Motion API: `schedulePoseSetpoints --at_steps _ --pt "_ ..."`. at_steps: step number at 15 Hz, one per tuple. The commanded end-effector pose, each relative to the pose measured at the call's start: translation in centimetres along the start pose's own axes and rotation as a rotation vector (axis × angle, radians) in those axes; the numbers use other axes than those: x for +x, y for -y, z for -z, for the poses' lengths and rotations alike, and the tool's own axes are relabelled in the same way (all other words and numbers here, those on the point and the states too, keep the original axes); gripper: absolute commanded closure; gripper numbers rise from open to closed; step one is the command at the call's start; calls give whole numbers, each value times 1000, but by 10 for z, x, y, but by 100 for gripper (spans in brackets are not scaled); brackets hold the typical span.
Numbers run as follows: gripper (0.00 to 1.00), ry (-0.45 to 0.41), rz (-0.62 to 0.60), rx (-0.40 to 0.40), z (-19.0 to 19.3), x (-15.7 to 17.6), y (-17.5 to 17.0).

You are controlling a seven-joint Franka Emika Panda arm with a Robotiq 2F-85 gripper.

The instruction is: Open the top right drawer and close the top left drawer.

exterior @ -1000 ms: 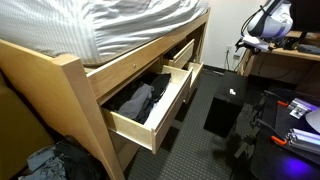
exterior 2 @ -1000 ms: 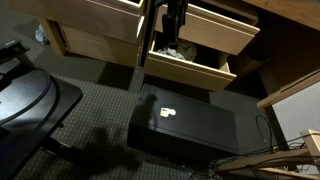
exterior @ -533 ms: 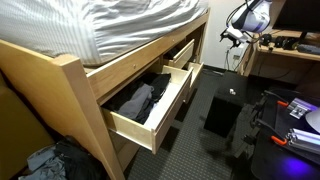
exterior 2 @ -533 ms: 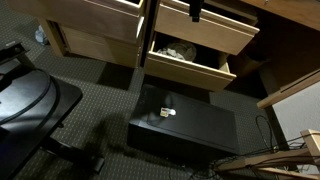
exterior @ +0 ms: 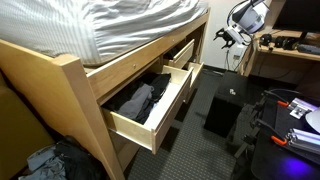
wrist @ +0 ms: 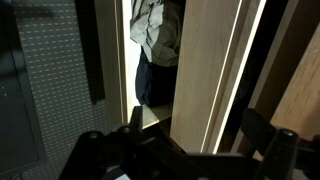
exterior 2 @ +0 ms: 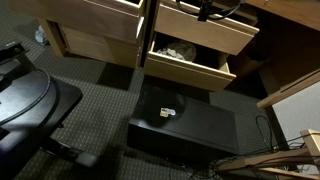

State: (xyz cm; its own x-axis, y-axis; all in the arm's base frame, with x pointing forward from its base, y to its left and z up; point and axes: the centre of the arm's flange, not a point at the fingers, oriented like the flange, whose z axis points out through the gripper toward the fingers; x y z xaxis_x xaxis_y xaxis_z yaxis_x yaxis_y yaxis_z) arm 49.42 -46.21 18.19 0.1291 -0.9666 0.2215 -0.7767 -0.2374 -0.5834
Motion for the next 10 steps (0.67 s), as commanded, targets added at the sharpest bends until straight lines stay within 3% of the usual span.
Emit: schedulePoseSetpoints --at_steps 1,2,4,7,8,10 --pt "0 -14 1 -5 0 -2 -4" --pt "0 -7 -5 -1 -20 -10 29" --pt "0 74 72 67 -47 -17 49" --pt "0 143 225 101 -83 -39 100" --pt "0 152 273 81 -98 -48 134" --pt "0 187 333 82 -121 -59 170"
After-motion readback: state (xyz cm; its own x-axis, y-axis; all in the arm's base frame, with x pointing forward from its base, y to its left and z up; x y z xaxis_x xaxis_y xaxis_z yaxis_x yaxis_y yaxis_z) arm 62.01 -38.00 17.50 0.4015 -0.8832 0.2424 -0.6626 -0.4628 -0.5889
